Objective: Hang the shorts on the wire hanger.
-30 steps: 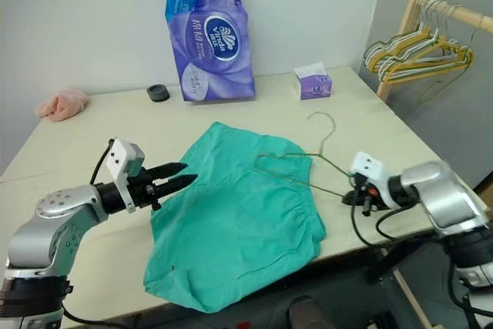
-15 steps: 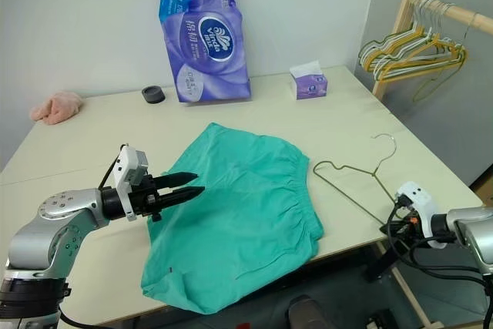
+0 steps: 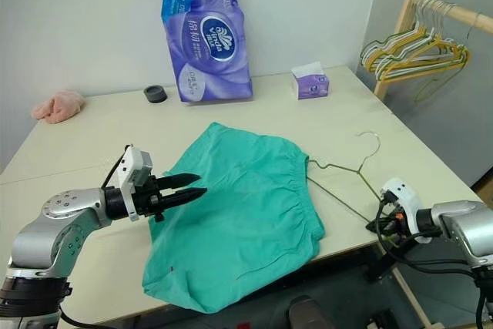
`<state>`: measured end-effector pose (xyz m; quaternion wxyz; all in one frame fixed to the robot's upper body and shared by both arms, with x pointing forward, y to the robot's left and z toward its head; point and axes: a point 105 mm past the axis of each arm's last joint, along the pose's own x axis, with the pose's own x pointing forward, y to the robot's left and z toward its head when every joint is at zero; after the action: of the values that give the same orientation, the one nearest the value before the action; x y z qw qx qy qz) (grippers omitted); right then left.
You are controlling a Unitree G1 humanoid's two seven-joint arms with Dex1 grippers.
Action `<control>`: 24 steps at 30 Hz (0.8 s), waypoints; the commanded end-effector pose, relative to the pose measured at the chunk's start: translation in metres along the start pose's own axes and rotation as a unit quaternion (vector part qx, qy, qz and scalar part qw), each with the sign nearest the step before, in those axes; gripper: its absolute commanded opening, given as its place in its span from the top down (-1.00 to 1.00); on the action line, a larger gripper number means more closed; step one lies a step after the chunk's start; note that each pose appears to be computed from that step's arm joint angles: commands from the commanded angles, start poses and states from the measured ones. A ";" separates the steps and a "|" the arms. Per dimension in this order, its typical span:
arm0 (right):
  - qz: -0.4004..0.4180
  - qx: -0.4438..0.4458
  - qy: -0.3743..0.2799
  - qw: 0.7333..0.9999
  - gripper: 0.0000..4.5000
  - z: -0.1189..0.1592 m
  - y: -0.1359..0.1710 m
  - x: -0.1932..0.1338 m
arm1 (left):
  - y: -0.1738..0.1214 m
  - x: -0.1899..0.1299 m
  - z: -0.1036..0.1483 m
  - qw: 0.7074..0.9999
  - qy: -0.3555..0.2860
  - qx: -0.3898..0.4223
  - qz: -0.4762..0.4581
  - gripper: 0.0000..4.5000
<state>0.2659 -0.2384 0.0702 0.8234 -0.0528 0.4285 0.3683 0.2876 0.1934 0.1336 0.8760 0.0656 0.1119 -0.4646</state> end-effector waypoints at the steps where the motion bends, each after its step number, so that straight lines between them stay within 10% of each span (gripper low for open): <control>1: 0.031 -0.022 -0.031 0.999 1.00 0.029 0.012 0.000 | 0.001 -0.005 0.010 1.000 -0.006 0.025 0.013 0.06; 24: 0.097 0.107 -0.047 0.988 1.00 0.081 0.029 0.065 | 0.003 -0.004 0.009 0.999 -0.005 0.039 0.031 0.06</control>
<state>0.3146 -0.1467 0.0624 0.7883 0.0861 0.4553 0.4048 0.2885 0.1988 0.1319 0.8872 0.0831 0.1105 -0.4402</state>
